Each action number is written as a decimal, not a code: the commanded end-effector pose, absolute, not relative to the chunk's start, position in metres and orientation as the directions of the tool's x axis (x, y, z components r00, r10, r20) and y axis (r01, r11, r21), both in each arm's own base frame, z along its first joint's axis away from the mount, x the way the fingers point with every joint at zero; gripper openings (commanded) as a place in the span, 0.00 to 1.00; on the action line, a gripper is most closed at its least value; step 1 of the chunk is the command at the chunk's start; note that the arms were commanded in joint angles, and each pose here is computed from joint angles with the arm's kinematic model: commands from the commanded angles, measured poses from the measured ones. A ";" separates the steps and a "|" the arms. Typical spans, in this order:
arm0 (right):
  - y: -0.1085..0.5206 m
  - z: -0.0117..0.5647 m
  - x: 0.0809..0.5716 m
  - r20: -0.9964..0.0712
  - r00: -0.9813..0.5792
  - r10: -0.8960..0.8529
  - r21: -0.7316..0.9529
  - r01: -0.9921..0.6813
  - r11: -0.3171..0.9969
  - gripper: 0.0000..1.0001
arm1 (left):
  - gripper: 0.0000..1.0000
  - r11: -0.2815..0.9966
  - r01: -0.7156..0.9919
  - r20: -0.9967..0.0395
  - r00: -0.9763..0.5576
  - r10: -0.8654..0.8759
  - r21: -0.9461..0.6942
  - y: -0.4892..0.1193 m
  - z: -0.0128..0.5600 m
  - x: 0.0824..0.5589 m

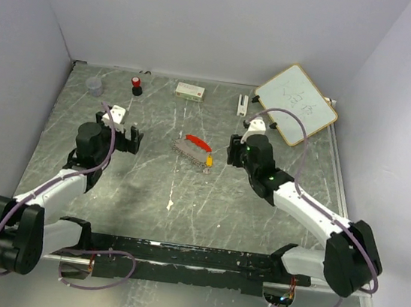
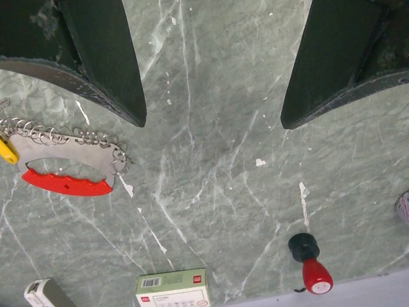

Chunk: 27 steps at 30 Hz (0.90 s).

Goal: Remove the keys from the keyring

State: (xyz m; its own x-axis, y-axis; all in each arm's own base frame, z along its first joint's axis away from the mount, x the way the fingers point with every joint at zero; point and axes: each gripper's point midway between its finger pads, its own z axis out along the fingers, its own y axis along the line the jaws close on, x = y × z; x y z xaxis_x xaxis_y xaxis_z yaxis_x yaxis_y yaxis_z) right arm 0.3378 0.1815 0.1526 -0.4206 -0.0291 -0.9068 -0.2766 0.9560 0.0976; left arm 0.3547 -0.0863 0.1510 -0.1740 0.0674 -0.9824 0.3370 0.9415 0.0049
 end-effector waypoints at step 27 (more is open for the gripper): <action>0.268 0.041 0.351 -0.792 -0.590 -0.157 0.072 -0.346 0.935 0.37 | 0.98 0.956 0.291 -0.992 -0.113 0.053 0.018 -0.080 0.170 0.358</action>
